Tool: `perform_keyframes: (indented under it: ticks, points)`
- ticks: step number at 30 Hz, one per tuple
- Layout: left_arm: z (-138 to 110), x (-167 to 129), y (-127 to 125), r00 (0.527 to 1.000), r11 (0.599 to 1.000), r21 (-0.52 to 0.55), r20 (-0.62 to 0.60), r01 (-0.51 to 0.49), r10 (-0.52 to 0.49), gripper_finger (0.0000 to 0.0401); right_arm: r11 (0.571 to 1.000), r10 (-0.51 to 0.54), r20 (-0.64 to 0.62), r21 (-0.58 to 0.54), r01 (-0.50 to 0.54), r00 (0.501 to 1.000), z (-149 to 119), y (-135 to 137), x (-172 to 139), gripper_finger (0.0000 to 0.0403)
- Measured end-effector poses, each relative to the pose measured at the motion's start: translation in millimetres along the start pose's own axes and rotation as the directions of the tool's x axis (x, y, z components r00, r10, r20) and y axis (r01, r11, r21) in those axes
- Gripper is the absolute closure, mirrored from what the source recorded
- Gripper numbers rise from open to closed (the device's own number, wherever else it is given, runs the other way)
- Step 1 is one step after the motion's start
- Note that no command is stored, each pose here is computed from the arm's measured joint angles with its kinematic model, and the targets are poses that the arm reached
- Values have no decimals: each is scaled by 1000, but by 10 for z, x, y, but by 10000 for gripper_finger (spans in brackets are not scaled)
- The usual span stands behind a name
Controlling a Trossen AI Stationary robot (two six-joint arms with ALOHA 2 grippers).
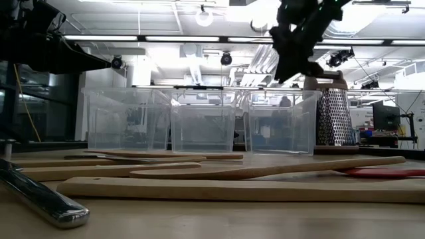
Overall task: Pick & Place Kitchen Items
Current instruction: Put the table knife into the right transparent bin
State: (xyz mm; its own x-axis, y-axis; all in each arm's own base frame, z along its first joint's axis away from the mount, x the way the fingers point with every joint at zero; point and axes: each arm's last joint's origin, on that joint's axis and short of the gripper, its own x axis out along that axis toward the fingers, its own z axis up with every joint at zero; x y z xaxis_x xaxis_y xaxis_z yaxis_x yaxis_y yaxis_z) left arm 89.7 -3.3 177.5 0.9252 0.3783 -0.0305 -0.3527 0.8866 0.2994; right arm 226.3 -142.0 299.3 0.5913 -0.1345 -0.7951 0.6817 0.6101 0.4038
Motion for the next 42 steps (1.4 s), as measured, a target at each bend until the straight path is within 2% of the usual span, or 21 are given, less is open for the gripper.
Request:
perform_keyframes:
  ticks: [7,14,18,21,26,30,33,38,42]
  points:
    - [0,0,0,1000,1000,0,0,0,0,13,993,63,-2,-100,-63,998,-414,161,-183,321]
    - [0,0,0,1000,1000,0,0,0,0,13,972,50,17,-231,-45,999,-986,256,-305,321]
    - [0,0,0,1000,1000,0,0,0,0,13,975,93,-15,-201,-94,996,-1304,254,-323,321]
    - [0,0,0,1000,1000,0,0,0,0,13,973,171,-92,-143,-183,981,-1527,250,-281,321]
    - [0,0,0,1000,1000,0,0,0,0,13,929,340,-143,-102,-356,929,-1843,272,-161,321]
    - [0,0,0,1000,1000,0,0,0,0,13,882,424,-158,-155,-446,892,-2087,274,-50,328]
    - [1,0,0,1000,1000,0,0,0,0,13,866,439,-167,-185,-465,883,-2245,268,-10,332]
    - [0,0,0,1000,1000,0,0,0,0,13,890,406,-99,-181,-418,908,-2455,235,46,327]
    - [0,0,0,1000,1000,0,0,0,0,13,886,435,-64,-148,-439,898,-2564,192,125,327]
